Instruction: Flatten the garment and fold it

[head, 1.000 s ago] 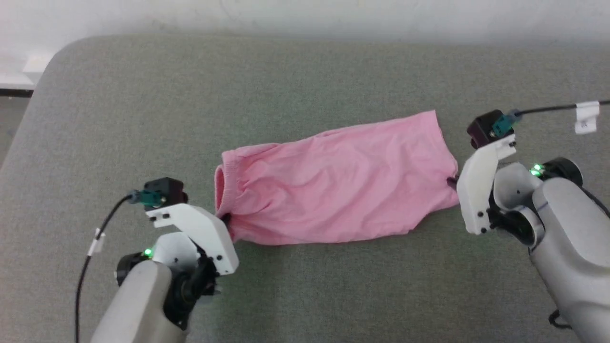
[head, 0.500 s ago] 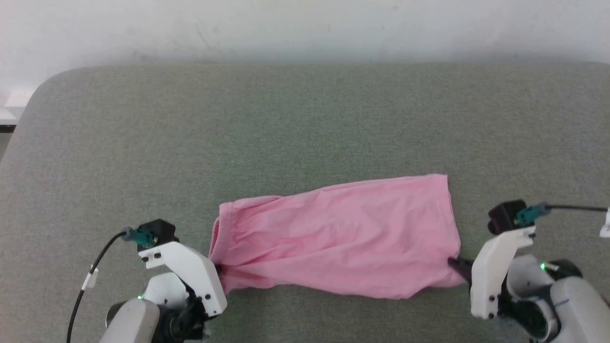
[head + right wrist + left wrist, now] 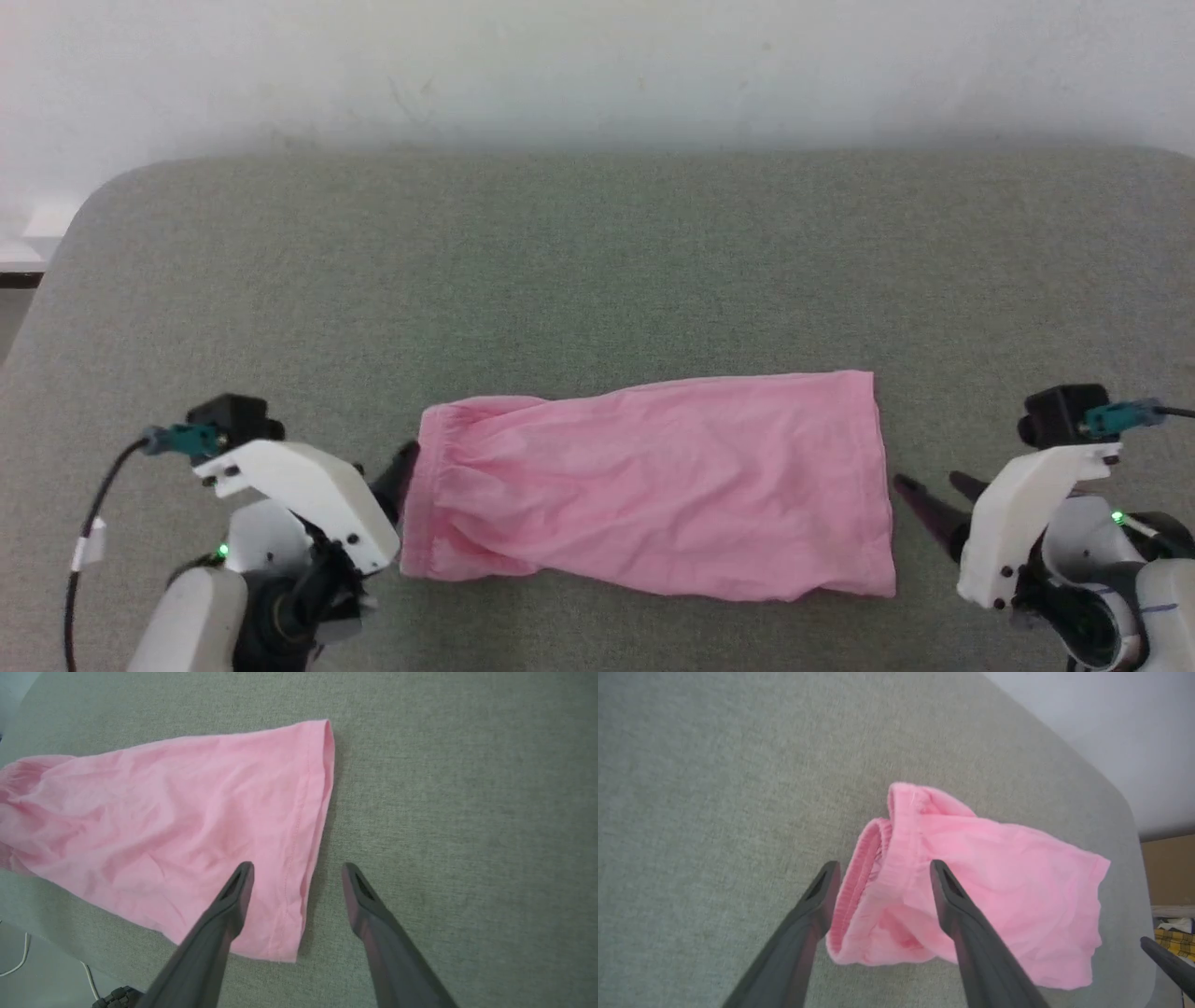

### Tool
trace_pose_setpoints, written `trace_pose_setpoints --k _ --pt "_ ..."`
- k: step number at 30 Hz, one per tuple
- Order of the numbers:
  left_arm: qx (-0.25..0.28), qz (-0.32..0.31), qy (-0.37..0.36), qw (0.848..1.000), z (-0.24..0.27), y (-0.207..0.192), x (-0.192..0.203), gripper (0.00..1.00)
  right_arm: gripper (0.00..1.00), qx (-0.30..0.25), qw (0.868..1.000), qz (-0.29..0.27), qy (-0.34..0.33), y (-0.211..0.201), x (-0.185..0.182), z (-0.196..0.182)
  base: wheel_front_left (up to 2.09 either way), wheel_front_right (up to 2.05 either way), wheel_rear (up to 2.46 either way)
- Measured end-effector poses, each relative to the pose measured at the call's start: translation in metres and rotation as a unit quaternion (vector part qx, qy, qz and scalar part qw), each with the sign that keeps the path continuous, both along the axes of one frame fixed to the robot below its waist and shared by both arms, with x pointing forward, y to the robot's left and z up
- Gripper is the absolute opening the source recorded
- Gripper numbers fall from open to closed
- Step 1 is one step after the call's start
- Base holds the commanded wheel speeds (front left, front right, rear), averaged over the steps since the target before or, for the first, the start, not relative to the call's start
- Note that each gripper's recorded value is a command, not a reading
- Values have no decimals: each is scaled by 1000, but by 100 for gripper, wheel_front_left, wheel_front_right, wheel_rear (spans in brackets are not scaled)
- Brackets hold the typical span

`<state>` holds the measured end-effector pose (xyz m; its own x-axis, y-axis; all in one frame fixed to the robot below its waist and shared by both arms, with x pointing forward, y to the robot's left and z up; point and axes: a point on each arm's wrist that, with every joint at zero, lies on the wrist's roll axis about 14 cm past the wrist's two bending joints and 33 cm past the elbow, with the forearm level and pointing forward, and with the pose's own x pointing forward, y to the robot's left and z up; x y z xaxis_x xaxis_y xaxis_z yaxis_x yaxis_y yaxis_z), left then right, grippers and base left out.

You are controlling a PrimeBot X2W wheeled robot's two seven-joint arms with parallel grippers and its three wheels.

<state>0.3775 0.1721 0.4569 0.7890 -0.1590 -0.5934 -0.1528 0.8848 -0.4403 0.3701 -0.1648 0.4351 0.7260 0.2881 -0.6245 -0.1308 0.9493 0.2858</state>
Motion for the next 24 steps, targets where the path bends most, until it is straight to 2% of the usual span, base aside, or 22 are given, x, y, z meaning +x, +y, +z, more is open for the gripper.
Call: trace_pose_setpoints --k 3,4,6,10,12,15,18,24 --pt "5 41 -96 995 41 19 16 100 100 -9 1000 -16 -24 -13 8 14 0 0 0" --pt "24 52 -141 988 57 27 22 100 100 -15 999 -16 -29 -15 11 17 0 0 0" --pt "53 50 -222 972 85 31 31 100 100 -17 999 -14 -33 -15 16 20 0 0 0" --pt "116 42 -359 925 121 29 41 100 100 -38 999 12 -6 -17 20 9 0 0 0" --pt "147 31 -391 908 122 24 43 100 100 -43 998 26 22 -18 19 -3 0 0 0" --pt "182 11 -417 890 115 15 45 100 100 -37 996 45 61 -15 16 -18 0 0 0" --pt "206 11 -423 882 107 12 50 100 100 -27 993 60 95 -12 14 -32 0 0 0" --pt "212 24 -408 887 91 13 55 100 100 -6 987 93 131 8 11 -51 0 0 0"
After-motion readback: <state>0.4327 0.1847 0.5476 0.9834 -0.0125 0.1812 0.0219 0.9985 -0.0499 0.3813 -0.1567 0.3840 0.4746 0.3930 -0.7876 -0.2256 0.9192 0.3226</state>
